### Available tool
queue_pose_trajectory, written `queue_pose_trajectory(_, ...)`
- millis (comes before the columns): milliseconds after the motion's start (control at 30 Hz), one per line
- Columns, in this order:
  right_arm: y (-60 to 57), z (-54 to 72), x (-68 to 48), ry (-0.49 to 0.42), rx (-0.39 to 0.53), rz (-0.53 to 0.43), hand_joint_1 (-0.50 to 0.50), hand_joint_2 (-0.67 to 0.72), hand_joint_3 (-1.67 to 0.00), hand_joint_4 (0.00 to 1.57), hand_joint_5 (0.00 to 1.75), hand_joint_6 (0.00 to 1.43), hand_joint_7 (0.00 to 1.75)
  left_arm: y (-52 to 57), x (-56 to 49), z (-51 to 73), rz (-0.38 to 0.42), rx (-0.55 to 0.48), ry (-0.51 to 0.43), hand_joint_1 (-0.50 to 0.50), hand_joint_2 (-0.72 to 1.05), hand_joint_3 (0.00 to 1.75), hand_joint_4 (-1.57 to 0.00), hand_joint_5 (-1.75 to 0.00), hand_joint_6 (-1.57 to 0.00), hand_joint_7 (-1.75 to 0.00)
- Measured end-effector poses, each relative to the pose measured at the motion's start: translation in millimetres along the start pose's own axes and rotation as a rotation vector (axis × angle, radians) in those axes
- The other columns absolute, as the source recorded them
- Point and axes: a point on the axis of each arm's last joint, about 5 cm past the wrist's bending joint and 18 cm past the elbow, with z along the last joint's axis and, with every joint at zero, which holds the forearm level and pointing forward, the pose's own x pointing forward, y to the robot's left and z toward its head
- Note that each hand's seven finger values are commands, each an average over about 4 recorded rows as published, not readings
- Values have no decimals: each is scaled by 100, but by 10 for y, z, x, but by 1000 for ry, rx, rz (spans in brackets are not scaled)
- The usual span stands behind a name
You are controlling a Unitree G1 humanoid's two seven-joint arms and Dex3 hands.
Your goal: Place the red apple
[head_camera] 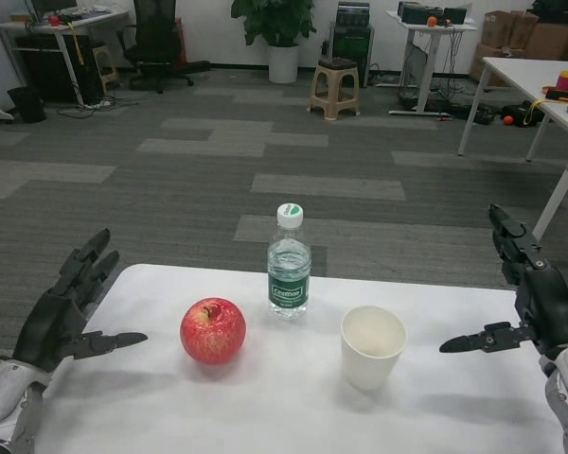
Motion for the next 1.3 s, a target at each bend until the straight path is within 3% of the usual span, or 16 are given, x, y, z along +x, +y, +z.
queue_pose_trajectory(100, 0, -1, 1, 1, 0, -1, -50, -10, 0, 0, 0, 0, 7, 6, 37, 36, 67, -15, -47, -50, 54, 0, 0, -28, 0, -21)
queue_pose_trajectory(200, 4, 3, 9, -2, 1, 0, -50, -10, 0, 0, 0, 0, 7, -47, 150, 91, 72, -38, -117, -50, 63, 0, 0, -21, 0, -21)
queue_pose_trajectory(400, 10, 14, 28, -9, 2, 3, -50, -10, 0, 0, 0, 0, 7, -237, 587, 279, -12, -67, -283, -50, 72, 0, 0, -21, 0, -21)
queue_pose_trajectory(567, 8, 27, 47, -16, 1, 3, -48, -10, 0, 0, 0, 0, 7, -293, 831, 406, -72, -65, -291, -50, 87, 0, 0, -21, 0, -21)
queue_pose_trajectory(767, 4, 86, 131, -49, -1, 4, -47, -10, 0, 0, 0, 0, 7, -381, 1070, 528, -102, -167, -228, -50, 87, 0, 0, -21, 0, -21)
queue_pose_trajectory(967, 13, 130, 158, -76, 1, 9, -46, -10, 0, 0, 0, 0, 7, -426, 1179, 592, -109, -175, -257, -50, 87, 0, 0, -21, 0, -21)
queue_pose_trajectory(1300, 12, 199, 183, -116, -3, 17, -46, -16, 0, 0, 0, 0, 7, -481, 1183, 578, -145, -177, -243, -50, 87, 0, 0, -21, 0, -21)
